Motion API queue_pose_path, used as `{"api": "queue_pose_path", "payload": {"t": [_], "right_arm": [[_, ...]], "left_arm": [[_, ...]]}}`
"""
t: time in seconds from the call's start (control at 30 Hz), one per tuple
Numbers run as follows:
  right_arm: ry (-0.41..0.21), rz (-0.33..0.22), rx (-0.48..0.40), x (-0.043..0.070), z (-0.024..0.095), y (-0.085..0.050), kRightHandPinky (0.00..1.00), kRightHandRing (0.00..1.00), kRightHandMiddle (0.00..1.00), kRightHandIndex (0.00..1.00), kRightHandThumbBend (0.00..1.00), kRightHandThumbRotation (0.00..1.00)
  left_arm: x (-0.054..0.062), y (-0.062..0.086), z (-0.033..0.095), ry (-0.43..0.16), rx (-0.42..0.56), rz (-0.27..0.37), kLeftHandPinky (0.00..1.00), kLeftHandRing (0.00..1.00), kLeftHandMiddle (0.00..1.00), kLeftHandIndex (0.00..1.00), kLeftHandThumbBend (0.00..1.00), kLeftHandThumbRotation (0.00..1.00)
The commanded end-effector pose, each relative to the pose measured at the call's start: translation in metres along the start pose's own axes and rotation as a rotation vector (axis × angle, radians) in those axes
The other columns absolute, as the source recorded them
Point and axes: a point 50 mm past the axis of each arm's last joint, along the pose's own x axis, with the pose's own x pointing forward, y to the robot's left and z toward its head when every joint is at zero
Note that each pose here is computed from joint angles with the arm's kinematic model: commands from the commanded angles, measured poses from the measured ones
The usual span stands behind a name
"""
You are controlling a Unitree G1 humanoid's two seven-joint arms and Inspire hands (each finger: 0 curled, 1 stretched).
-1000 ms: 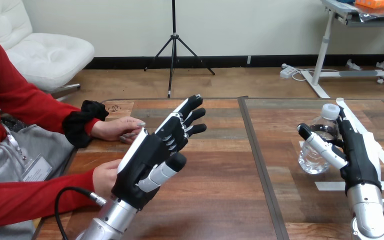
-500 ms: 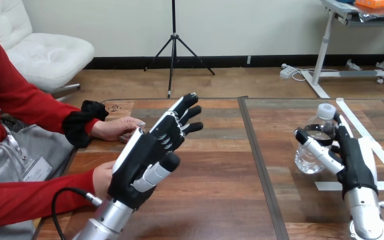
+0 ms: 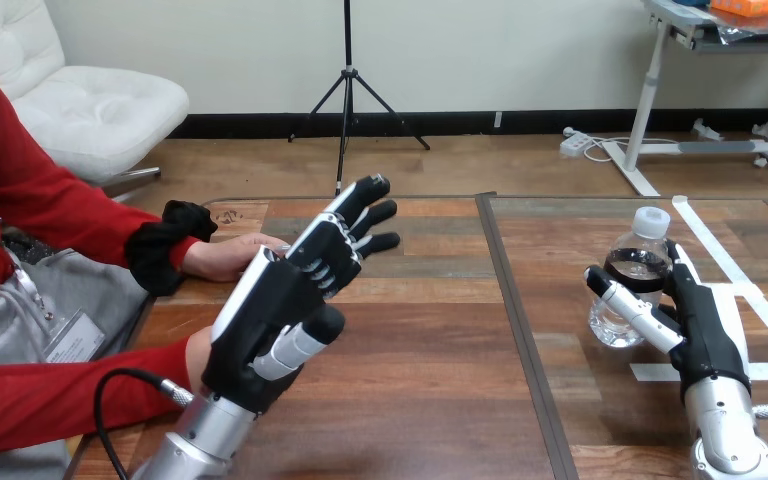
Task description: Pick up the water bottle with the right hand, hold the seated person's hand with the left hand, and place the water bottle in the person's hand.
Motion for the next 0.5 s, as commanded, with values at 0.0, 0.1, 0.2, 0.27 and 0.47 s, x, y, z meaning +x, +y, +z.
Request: {"api": "queue_pose_path", "payload": {"t": [0.0, 0.1, 0.2, 0.27, 0.47], "right_arm": [[-0.05, -0.03, 0.046, 0.017, 0.029, 0.0, 0.84, 0.92, 0.9, 0.96, 1.0, 0.53], [-0.024, -0.036, 0.06, 0.017, 0.026, 0.001, 0.82, 0.9, 0.9, 0.95, 1.0, 0.49], [-0.006, -0.042, 0.063, 0.017, 0.024, 0.002, 0.81, 0.89, 0.89, 0.94, 1.0, 0.47], [0.015, -0.048, 0.067, 0.016, 0.021, 0.003, 0.8, 0.89, 0.89, 0.94, 1.0, 0.45], [0.049, -0.056, 0.103, 0.015, 0.017, 0.004, 0.79, 0.86, 0.87, 0.92, 1.0, 0.37]], "left_arm": [[0.008, 0.011, 0.01, -0.062, 0.038, 0.005, 0.87, 0.94, 0.96, 0.93, 1.0, 0.78], [0.008, 0.012, 0.012, -0.068, 0.044, 0.006, 0.87, 0.94, 0.96, 0.93, 1.0, 0.77], [0.008, 0.013, 0.013, -0.073, 0.051, 0.008, 0.86, 0.94, 0.96, 0.93, 1.0, 0.77], [0.008, 0.013, 0.014, -0.078, 0.047, 0.003, 0.86, 0.94, 0.96, 0.93, 1.0, 0.77], [0.008, 0.015, 0.015, -0.084, 0.053, 0.001, 0.87, 0.95, 0.96, 0.93, 1.0, 0.77]]}}
